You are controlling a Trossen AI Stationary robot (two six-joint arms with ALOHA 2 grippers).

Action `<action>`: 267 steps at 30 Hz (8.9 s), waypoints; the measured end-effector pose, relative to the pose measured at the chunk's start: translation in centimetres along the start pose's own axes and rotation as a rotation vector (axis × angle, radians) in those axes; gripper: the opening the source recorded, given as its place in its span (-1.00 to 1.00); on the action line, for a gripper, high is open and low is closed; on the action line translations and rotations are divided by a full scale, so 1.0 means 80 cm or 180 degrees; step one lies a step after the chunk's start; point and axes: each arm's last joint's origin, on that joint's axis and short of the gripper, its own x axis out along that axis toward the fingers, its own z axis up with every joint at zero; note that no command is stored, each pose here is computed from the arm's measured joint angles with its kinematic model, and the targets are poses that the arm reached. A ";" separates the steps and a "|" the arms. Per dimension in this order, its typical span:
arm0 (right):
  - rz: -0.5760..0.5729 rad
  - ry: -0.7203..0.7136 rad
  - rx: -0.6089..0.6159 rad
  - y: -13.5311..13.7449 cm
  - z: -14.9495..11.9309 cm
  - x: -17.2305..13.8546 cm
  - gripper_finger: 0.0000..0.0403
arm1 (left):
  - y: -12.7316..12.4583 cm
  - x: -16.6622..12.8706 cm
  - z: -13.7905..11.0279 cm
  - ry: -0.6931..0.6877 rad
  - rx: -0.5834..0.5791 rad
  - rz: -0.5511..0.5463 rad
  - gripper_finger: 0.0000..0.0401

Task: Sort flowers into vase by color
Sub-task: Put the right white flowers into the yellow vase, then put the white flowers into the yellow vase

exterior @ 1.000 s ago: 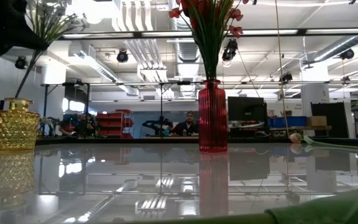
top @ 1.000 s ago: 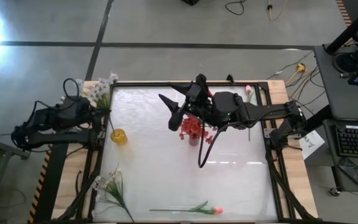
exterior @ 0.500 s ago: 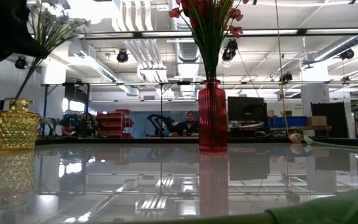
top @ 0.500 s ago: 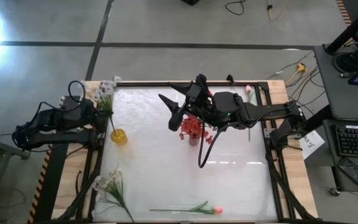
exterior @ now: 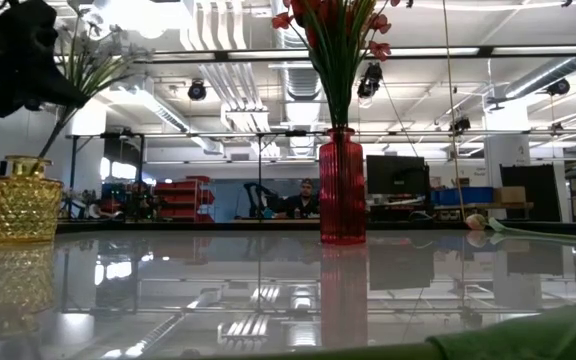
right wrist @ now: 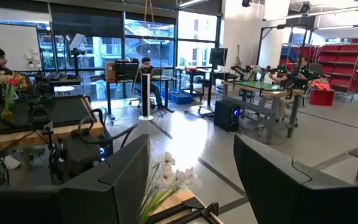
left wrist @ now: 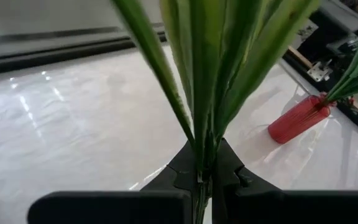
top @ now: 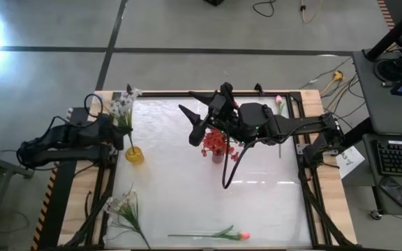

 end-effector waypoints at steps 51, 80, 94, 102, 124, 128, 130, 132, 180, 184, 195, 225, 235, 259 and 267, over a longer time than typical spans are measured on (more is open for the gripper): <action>-0.0001 -0.0034 -0.0138 -0.004 0.007 -0.004 0.11 | -0.028 0.046 -0.033 0.0257 0.0486 -0.1932 -0.26; 0.0144 -0.0010 0.0025 0.001 0.006 -0.007 0.11 | -0.025 -0.055 0.028 0.1641 0.0772 -0.1343 0.34; 0.0163 0.0057 0.0178 -0.002 0.009 -0.013 0.11 | -0.040 -0.026 0.018 0.2255 -0.0394 -0.1192 0.20; 0.0306 0.0319 -0.0304 -0.018 0.037 -0.050 0.11 | -0.059 0.007 0.009 0.2817 -0.0403 -0.0736 0.19; 0.0429 0.0614 -0.0803 -0.118 0.102 -0.159 0.11 | -0.166 0.008 -0.066 0.3001 -0.0420 0.0106 0.19; 0.0432 0.0556 -0.0898 -0.125 0.107 -0.166 0.11 | -0.179 -0.003 -0.050 0.2325 -0.0474 0.0461 0.19; 0.0431 0.0551 -0.0895 -0.127 0.108 -0.168 0.11 | -0.195 -0.010 -0.041 0.2141 -0.0450 0.0439 0.19; 0.0435 0.0581 -0.0902 -0.127 0.107 -0.168 0.11 | -0.209 -0.016 -0.036 0.2148 -0.0337 0.0467 0.19; 0.0407 0.0951 -0.0760 -0.112 0.082 -0.154 0.11 | -0.307 0.021 -0.284 0.3187 -0.1025 0.2547 0.17; 0.0400 0.0874 -0.0700 -0.111 0.085 -0.153 0.11 | -0.292 0.034 -0.293 0.3237 -0.1115 0.2481 0.13; 0.0385 0.0823 -0.0528 -0.111 0.088 -0.152 0.11 | -0.254 0.050 -0.273 0.3282 -0.1030 0.2189 -0.27; 0.0333 0.0863 -0.0132 -0.111 0.087 -0.152 0.11 | -0.289 -0.042 -0.065 -0.0160 0.1793 0.0104 -1.00; 0.0327 0.0704 0.0006 -0.110 0.094 -0.151 0.11 | -0.212 -0.071 -0.020 -0.1044 0.1865 -0.0389 -1.00; 0.0295 0.0647 0.0266 -0.073 0.076 -0.114 0.11 | -0.108 -0.028 -0.056 -0.1477 0.1466 -0.0604 -1.00; 0.0295 0.0606 0.0309 -0.067 0.074 -0.107 0.11 | -0.090 -0.011 -0.071 -0.1517 0.1398 -0.0532 -1.00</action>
